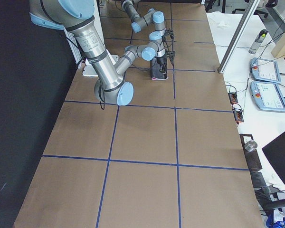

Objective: Fold towel twice with both arms
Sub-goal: 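Lift the near edge and fold it over onto the far edge with both grippers, then move the left gripper to the folded towel's end while the right gripper withdraws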

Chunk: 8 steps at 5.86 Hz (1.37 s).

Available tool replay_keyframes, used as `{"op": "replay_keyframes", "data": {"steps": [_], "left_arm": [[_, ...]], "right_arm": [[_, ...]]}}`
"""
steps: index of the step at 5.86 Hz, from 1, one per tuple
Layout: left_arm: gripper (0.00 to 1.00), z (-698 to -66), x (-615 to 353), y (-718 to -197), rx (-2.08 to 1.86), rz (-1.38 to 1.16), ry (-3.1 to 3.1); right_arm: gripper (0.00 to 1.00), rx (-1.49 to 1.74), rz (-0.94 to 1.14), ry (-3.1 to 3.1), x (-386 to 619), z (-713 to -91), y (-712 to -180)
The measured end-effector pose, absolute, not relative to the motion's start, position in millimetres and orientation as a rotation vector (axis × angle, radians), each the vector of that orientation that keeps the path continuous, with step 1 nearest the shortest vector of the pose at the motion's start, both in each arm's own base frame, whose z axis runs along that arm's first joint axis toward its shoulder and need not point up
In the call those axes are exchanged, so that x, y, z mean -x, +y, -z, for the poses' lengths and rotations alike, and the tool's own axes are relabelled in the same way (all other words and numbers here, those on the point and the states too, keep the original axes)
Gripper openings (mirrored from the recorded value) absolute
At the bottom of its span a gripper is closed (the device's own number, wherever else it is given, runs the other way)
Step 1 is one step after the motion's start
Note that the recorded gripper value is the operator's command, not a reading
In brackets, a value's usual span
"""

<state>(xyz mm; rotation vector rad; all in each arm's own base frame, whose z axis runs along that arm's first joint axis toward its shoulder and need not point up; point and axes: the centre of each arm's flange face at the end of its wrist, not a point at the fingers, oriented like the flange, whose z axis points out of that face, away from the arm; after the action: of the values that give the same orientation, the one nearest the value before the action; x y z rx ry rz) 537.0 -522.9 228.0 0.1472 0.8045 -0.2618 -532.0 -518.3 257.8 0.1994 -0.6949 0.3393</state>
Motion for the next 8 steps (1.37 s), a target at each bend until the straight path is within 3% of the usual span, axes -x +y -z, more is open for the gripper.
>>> {"op": "replay_keyframes", "data": {"steps": [2,4,6,8], "left_arm": [[1.0,-231,-529,-548,-0.157,0.188,0.809],[0.99,-236,-519,-522,-0.132,0.126,0.861],[0.69,-254,-532,-468,-0.107,0.142,0.907],[0.61,-262,-557,-436,-0.077,0.224,0.945]], "right_arm": [[1.0,-0.144,-0.248,-0.709,510,-259,-553],[1.0,-0.131,-0.171,-0.753,481,-258,-556],[1.0,-0.148,-0.065,-0.794,427,-278,-538],[1.0,-0.16,-0.002,-0.809,389,-296,-527]]}}
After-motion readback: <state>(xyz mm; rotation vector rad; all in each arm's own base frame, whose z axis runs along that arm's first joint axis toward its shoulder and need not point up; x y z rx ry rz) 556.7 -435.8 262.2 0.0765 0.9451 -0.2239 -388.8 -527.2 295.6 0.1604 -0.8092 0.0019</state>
